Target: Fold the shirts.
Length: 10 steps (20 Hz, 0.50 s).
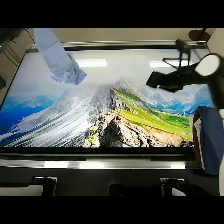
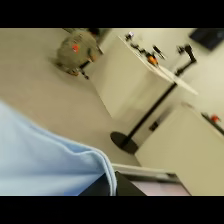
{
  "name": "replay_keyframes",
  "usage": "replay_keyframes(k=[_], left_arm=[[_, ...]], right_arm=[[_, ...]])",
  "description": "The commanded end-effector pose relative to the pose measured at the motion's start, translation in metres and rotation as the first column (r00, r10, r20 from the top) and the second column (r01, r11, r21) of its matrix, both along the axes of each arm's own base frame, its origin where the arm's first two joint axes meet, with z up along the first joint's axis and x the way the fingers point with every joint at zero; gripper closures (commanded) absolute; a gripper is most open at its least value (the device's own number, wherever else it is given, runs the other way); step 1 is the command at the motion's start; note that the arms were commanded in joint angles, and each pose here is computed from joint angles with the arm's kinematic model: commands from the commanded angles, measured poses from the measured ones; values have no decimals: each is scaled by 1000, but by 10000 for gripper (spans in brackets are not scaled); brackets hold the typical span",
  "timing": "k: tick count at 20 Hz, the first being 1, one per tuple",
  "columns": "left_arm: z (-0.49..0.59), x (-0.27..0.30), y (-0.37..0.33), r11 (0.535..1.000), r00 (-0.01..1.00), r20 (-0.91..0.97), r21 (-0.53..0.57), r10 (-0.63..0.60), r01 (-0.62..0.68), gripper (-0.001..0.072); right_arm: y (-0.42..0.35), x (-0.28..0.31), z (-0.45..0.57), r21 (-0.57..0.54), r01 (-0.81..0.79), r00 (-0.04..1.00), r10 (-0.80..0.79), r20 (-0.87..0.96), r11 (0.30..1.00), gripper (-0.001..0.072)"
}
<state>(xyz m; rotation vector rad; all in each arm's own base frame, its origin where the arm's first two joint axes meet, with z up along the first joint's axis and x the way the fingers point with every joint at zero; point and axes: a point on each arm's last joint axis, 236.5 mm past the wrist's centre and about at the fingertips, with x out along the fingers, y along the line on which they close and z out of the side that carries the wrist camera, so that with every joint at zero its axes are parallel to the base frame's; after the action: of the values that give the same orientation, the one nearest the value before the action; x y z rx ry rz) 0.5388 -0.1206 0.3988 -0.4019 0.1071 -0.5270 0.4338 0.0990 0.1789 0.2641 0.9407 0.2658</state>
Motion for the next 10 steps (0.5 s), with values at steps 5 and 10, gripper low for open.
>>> replay_keyframes(k=[5,10], left_arm=[[-24,-196,-177,812,863,-202,294,-462,504,669],[-149,-240,-312,677,695,-391,209,-604,706,669]], right_arm=[[-95,-89,229,-96,339,749,-207,629,936,46],[-122,-157,295,-63,435,571,-221,790,898,112]])
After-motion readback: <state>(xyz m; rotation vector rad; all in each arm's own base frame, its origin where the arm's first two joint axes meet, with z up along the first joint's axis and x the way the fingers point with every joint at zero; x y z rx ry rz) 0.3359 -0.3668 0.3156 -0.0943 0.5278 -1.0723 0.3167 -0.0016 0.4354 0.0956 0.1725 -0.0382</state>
